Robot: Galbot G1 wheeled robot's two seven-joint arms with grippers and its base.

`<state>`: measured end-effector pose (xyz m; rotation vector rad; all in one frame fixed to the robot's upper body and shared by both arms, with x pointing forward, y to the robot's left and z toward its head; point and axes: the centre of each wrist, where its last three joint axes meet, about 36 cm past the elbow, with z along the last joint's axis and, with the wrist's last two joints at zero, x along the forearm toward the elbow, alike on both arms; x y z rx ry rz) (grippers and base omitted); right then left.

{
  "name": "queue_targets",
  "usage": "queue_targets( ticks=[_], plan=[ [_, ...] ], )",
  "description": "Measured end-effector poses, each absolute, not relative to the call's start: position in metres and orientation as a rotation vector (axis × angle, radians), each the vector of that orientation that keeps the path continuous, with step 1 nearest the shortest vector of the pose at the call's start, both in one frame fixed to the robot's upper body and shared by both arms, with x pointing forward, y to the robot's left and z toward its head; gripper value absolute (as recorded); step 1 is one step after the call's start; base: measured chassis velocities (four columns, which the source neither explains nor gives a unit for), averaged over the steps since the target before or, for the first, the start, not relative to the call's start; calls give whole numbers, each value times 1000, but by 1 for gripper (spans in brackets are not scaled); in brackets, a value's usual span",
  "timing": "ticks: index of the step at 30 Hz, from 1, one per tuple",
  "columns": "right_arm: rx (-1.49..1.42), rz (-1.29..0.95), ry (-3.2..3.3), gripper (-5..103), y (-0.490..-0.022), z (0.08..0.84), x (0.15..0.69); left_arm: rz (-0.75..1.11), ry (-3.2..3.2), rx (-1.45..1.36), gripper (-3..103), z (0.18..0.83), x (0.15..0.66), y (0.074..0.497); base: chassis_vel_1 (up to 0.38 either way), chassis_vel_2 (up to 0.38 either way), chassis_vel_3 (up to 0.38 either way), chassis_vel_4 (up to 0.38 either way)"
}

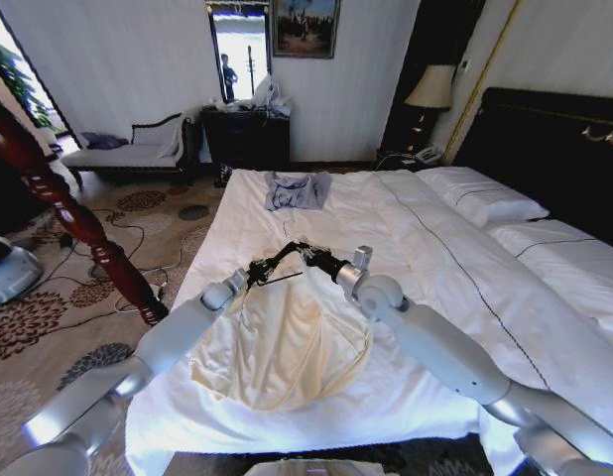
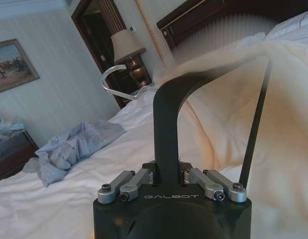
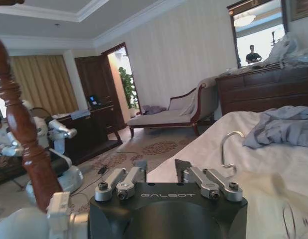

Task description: Pick up the clothes from the bed and hang them on the clothes hanger.

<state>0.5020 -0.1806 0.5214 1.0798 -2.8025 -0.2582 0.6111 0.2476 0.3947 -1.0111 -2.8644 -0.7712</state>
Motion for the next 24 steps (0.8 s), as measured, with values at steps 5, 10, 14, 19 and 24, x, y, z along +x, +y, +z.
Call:
queue_targets(
  ticks=[5,10,14,19,24],
  plan=[
    [1130,-236,-2785,51,-175,519,494,-762,-2873,-992,20,392,607,250,0,0,0,0],
    [1159,-146,-2831,73,-172,522,488,-773,-2884,-953,20,392,599,263,0,0,0,0],
    [1120,-72,-2884,84,-184,528,491,-797,-2881,-949,20,393,595,267,0,0,0,0],
    [1150,134,-2911,97,-215,543,494,-834,-2866,-960,20,392,593,270,0,0,0,0],
    [1121,364,-2931,100,-256,559,498,-865,-2861,-976,20,393,593,270,0,0,0,0]
  ],
)
